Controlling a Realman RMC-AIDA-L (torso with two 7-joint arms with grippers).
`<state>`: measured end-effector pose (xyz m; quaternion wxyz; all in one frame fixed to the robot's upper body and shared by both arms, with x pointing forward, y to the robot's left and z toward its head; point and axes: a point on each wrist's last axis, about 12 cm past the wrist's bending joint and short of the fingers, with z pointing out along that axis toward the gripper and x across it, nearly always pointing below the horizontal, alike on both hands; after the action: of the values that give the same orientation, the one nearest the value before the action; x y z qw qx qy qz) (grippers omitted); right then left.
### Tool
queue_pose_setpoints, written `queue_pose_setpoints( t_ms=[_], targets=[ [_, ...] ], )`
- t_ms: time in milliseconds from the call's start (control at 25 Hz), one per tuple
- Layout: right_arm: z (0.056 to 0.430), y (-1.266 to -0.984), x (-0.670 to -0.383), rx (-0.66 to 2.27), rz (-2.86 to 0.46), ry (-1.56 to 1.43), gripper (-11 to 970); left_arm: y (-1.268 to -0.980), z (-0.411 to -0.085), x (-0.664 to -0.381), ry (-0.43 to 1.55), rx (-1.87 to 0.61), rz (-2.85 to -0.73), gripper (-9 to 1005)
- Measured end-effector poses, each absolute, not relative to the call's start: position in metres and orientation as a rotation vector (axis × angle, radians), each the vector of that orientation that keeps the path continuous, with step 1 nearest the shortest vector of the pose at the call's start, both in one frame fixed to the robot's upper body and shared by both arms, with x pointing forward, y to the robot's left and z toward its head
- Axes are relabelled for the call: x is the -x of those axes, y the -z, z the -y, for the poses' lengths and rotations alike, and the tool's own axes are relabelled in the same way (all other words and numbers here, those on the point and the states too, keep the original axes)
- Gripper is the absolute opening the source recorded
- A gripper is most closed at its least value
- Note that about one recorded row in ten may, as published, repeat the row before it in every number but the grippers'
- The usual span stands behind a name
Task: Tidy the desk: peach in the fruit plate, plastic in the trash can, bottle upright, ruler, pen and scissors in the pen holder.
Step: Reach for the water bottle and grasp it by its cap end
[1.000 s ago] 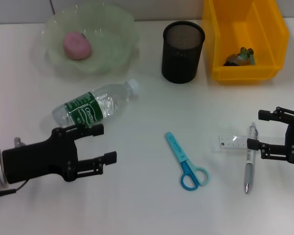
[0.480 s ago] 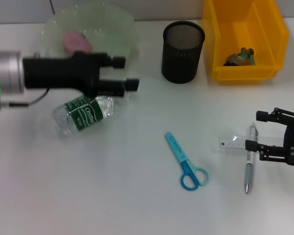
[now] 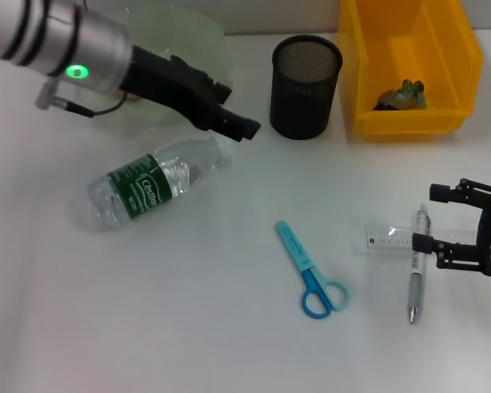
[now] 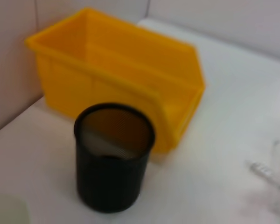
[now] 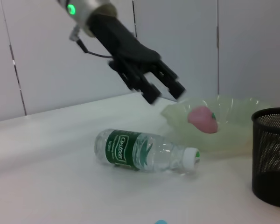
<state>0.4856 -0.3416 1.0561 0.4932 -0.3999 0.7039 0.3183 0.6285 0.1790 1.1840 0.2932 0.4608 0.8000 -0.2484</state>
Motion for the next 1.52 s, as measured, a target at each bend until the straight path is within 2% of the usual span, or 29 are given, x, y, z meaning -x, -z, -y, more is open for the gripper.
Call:
queue_pose_setpoints(
  t_ms=[240, 440, 920, 1000, 1520],
  targets=[
    [0.342, -1.056, -0.485, 0.966, -1.712, -0.776, 828, -1.165, -0.151, -0.636, 0.411, -1.272, -2.195, 801],
    [0.342, -1.056, -0.484, 0.965, -1.712, -0.782, 828, -1.148, -0.143, -0.638, 0.290, -1.255, -2.236, 801],
    [0.343, -1.058, -0.485, 0.965, -1.713, -0.786, 828, -1.119, -0.149, -0.637, 0.250, -1.209, -2.306, 800],
    [0.342, -1.059, -0.485, 0.965, -1.711, -0.788, 828, -1.107, -0.149, -0.636, 0.207, -1.219, -2.298, 800],
    [0.341, -1.060, -0.486, 0.955, -1.717, -0.794, 829, -1.108, -0.140, -0.633, 0.207, -1.280, -2.258, 798]
  ],
)
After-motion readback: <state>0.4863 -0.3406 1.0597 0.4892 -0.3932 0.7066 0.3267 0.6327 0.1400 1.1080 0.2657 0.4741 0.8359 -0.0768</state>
